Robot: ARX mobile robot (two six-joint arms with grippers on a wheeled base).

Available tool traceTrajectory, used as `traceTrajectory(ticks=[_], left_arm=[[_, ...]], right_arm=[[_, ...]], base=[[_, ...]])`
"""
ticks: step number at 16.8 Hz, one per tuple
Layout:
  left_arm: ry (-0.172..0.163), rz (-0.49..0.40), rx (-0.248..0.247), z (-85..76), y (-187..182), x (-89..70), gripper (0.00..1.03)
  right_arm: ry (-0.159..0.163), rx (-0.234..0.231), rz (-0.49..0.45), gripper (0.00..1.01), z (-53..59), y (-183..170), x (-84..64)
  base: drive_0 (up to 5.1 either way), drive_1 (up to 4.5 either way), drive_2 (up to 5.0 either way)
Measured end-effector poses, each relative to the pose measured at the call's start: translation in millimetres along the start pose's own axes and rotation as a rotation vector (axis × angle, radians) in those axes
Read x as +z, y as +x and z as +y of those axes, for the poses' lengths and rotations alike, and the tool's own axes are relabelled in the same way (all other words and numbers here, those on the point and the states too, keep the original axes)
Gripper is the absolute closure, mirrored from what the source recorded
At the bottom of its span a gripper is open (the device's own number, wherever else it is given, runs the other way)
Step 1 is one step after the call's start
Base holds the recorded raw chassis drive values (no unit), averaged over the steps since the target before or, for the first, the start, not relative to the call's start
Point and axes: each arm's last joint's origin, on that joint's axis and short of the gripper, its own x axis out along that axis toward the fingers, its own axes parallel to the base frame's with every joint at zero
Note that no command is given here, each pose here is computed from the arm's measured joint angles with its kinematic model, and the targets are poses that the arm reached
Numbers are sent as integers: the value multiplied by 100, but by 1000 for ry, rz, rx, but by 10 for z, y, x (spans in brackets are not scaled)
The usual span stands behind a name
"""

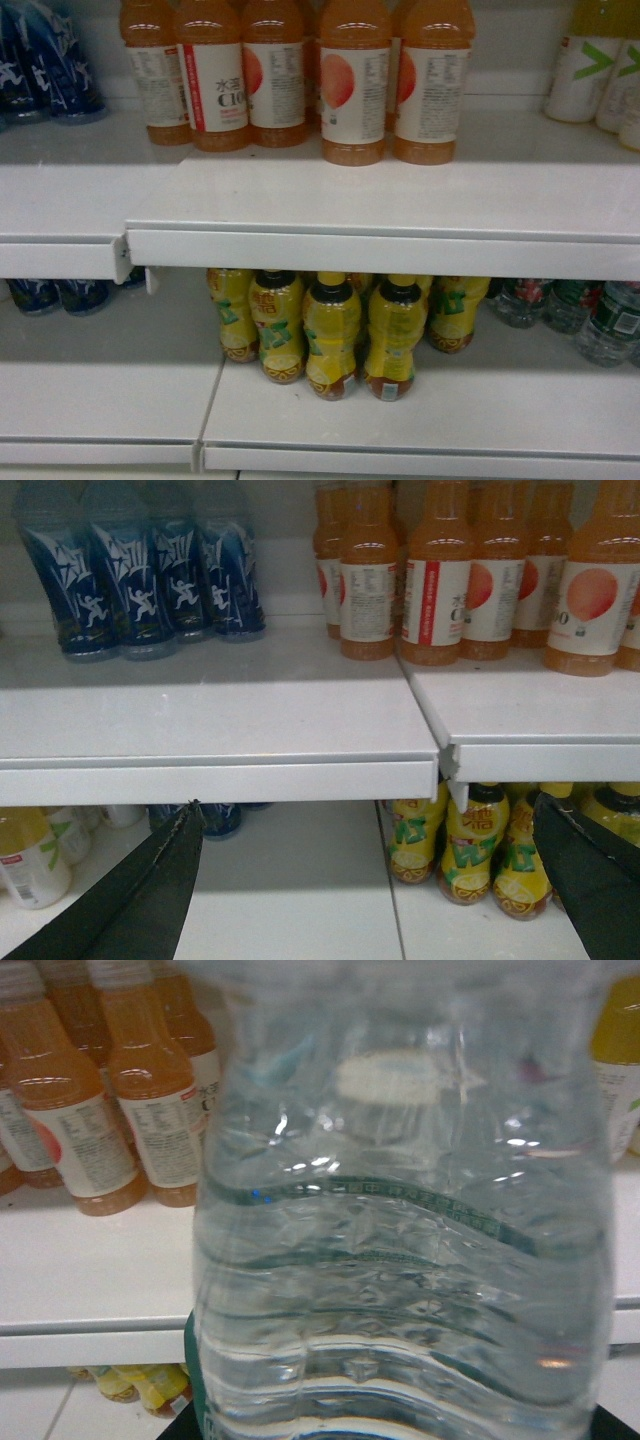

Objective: Move water from second to third shelf

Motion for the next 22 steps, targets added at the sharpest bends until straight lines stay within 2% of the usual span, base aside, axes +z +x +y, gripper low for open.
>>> traceTrajectory(ticks=[22], left_arm=[[0, 3, 0, 0, 0, -3, 5]], right_arm=[[0, -1, 1, 60, -1, 0, -1]], base=[[-453, 220, 220]])
